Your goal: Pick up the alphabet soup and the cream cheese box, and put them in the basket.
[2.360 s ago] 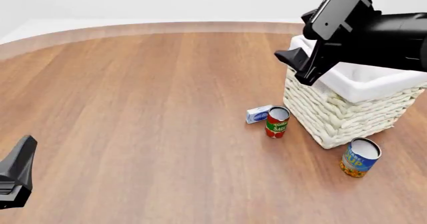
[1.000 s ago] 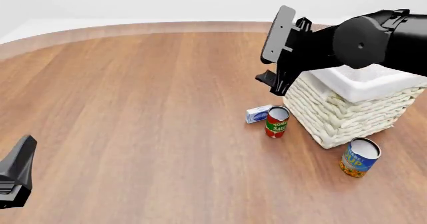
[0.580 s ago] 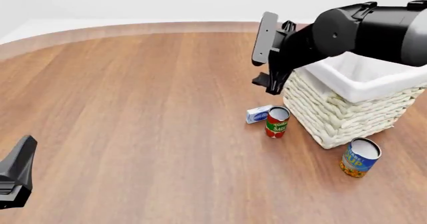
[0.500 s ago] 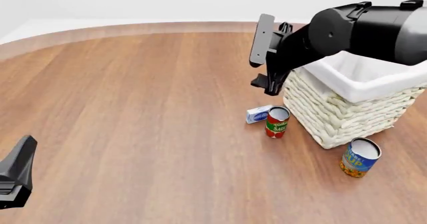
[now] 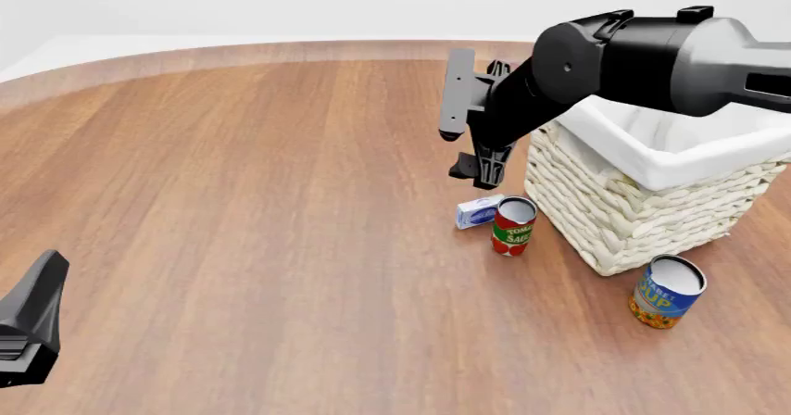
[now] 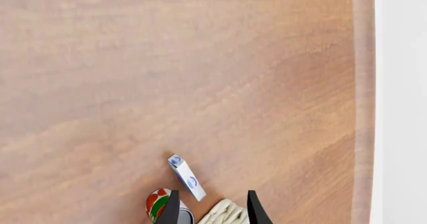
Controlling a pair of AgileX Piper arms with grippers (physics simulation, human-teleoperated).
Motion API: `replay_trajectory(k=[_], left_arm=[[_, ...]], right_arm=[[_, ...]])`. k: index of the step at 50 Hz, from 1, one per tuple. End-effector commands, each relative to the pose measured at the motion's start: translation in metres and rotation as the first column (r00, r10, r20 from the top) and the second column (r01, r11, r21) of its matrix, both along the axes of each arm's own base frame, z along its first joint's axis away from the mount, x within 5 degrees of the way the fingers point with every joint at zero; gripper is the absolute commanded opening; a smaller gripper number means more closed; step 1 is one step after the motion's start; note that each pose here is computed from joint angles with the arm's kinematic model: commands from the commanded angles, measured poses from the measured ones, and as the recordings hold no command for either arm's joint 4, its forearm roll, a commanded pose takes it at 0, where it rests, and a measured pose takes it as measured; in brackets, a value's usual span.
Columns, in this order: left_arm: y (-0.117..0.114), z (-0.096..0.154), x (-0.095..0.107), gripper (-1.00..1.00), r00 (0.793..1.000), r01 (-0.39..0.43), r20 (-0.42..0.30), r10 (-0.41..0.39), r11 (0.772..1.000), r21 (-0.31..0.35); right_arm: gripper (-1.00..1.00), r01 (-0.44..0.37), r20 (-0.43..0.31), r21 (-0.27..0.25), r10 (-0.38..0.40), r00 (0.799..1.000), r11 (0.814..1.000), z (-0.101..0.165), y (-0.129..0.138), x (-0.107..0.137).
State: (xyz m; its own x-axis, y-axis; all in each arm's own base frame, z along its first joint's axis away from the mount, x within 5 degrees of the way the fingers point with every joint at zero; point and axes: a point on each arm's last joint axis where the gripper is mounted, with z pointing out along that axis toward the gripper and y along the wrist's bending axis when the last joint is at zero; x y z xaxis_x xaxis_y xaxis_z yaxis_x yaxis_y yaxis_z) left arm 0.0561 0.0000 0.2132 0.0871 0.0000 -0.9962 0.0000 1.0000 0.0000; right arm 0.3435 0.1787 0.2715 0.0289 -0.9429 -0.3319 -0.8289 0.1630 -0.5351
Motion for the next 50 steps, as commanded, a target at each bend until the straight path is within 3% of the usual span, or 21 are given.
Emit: replay_trajectory(k=[1,26,50], left_arm=[[0.000,0.000,0.000,1.00,1.000,0.000,0.000,0.000,1.000,0.000],[0.000,0.000,0.000,1.00,1.000,0.000,0.000,0.000,1.000,0.000],[0.000,0.000,0.000,1.00,1.000,0.000,0.000,0.000,1.000,0.000]], right_arm=[[1.00,-0.043,-0.038,-0.034,0.042,0.998,0.998,-0.011,0.008,-0.007],[1.00,-0.104,-0.082,-0.101,0.096,0.992,0.989,-0.017,0.001,-0.016],[1.00,-0.089,-0.073,-0.093,0.082,0.994,0.992,-0.013,0.000,-0.011]])
